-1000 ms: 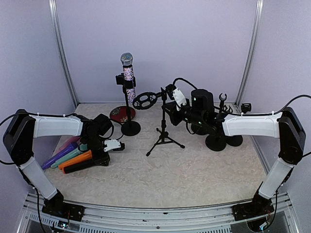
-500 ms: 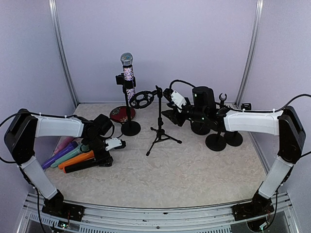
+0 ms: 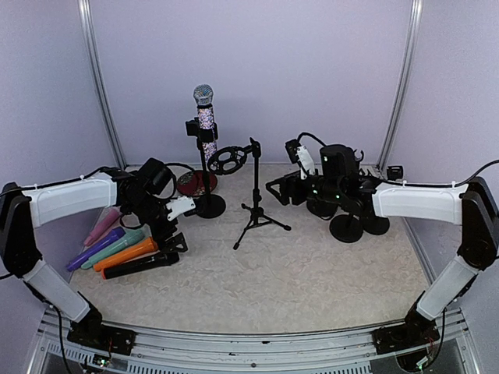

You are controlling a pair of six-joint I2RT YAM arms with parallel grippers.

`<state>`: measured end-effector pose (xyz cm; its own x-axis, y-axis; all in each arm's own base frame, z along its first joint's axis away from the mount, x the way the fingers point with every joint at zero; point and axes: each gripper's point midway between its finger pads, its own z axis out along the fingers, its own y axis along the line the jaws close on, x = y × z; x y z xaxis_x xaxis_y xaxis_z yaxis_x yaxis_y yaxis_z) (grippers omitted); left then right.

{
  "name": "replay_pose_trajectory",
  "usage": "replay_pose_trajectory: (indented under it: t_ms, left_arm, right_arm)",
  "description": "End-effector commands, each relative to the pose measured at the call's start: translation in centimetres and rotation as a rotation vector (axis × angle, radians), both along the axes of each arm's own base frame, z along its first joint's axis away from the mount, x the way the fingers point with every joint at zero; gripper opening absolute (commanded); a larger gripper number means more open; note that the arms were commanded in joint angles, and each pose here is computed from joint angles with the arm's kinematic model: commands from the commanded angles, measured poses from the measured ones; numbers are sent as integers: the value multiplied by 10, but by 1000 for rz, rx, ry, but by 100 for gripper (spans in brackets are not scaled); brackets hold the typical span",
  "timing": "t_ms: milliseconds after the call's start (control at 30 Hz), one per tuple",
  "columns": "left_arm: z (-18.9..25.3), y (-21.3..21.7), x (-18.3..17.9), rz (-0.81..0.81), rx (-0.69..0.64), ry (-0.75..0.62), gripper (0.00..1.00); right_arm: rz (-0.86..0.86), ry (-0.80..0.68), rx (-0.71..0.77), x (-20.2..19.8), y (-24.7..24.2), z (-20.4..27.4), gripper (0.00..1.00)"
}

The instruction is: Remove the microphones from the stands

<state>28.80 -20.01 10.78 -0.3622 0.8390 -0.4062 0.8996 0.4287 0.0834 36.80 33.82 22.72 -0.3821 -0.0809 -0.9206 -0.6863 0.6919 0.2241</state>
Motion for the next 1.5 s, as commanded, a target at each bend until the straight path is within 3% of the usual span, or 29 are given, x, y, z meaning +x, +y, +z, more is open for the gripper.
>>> replay_pose_trajectory:
  t_ms: [0, 233, 600, 1200, 1467]
  left_arm:
    - [40, -3, -2, 8, -90, -7, 99]
    - [71, 23, 17, 139, -159, -15, 99]
    - [77, 51, 23, 221, -158, -64, 99]
    - [70, 54, 22, 226, -138, -50, 99]
    - [66, 51, 17, 215, -143, -19, 99]
  right_arm:
    - [-109, 297, 238, -7, -3, -20, 73]
    - [-39, 430, 310, -2, 26, -41, 64]
    - [23, 505, 339, 18, 57, -56, 49]
    - [16, 480, 307, 25, 51, -53, 0]
    - [-22, 427, 159, 20, 33, -67, 0]
